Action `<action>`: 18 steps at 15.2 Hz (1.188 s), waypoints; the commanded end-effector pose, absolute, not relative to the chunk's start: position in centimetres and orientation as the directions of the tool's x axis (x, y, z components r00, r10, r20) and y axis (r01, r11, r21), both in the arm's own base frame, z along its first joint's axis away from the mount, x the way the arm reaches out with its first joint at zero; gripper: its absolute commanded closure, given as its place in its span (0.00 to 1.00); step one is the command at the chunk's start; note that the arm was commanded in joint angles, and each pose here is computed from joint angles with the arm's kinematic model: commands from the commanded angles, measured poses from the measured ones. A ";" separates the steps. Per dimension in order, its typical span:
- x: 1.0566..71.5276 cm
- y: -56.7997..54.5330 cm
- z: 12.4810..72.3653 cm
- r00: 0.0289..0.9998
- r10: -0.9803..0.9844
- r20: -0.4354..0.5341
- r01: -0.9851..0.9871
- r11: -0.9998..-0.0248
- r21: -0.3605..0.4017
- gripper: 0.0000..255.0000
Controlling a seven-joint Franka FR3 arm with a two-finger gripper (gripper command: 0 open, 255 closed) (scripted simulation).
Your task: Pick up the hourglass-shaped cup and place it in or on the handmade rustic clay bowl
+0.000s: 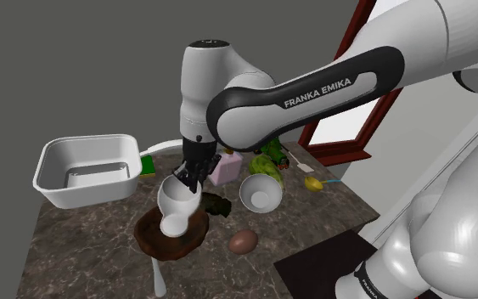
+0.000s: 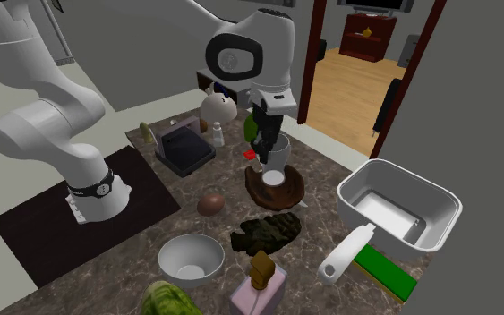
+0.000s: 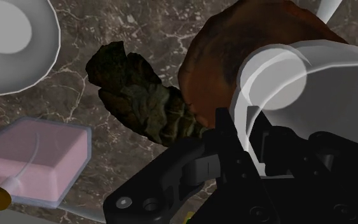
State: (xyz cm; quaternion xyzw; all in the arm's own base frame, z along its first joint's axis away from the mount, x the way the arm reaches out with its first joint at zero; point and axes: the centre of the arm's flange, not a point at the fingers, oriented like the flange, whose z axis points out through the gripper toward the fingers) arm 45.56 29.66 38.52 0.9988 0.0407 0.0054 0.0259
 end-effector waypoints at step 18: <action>45.5 29.9 43.5 0.997 0.082 0.009 0.081 -0.995 0.052 0.00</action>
